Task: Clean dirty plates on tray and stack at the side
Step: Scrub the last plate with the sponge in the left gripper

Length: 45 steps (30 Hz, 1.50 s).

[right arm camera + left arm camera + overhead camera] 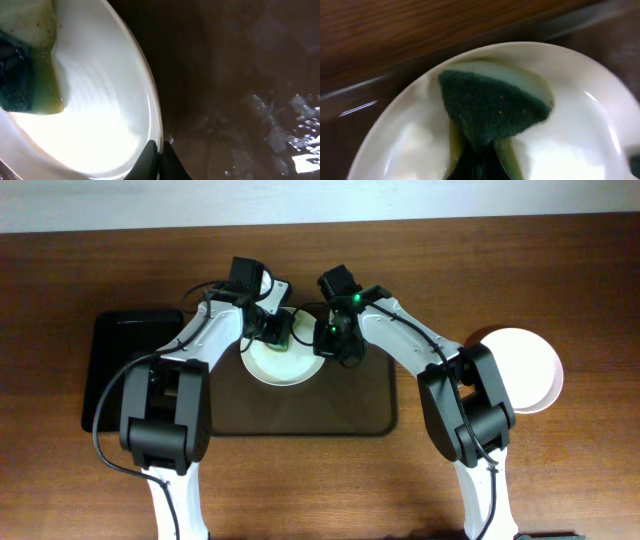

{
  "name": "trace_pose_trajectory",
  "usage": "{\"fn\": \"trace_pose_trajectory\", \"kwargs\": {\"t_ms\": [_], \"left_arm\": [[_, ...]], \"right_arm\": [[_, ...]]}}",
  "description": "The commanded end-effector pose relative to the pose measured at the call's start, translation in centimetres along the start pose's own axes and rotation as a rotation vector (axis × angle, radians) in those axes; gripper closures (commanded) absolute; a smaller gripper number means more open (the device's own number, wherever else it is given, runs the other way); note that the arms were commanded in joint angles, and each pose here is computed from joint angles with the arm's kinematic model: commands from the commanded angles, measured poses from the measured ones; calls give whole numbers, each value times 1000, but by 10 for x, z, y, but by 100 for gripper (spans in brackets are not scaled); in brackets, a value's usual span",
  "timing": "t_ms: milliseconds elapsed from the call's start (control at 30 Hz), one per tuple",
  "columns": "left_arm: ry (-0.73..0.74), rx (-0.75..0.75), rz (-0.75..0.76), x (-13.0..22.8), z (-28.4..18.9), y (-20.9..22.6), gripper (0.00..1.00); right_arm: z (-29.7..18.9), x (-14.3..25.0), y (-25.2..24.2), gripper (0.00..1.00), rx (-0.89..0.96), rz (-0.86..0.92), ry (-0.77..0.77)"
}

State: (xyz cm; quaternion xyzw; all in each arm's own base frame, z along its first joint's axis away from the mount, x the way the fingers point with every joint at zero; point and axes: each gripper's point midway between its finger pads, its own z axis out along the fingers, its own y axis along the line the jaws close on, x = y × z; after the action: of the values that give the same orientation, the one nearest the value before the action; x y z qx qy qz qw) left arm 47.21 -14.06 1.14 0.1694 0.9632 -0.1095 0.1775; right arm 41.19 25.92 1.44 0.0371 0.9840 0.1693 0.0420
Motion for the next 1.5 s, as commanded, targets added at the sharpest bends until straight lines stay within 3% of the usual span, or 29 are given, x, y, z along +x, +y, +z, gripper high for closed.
{"fn": "trace_pose_trajectory", "kwargs": {"t_ms": [0,67,267,400,500,600,900,1000,1233,1467], "left_arm": [[123,-349,-185,40,5,64,100],[163,-433,-249,54,-2,75,100],[307,-418,-225,86,-9,68,100],[451,-258,-138,113,-12,42,100],[498,-18,-48,123,-12,5,100],[487,203,13,123,-16,-30,99],[317,472,42,90,-17,-71,100],[292,410,1,81,-10,-61,100],[143,79,-201,42,10,9,100],[-1,-115,-194,10,11,51,100]], "right_arm": [[12,8,-9,96,39,5,30],[12,8,-9,96,39,5,30],[12,8,-9,96,39,5,30],[12,8,-9,96,38,5,30],[12,8,-9,96,38,5,30],[12,8,-9,96,38,5,30],[12,9,-9,96,38,5,31],[12,9,-9,96,38,5,31],[12,9,-9,96,38,5,31],[12,9,-9,96,40,5,32]]}}
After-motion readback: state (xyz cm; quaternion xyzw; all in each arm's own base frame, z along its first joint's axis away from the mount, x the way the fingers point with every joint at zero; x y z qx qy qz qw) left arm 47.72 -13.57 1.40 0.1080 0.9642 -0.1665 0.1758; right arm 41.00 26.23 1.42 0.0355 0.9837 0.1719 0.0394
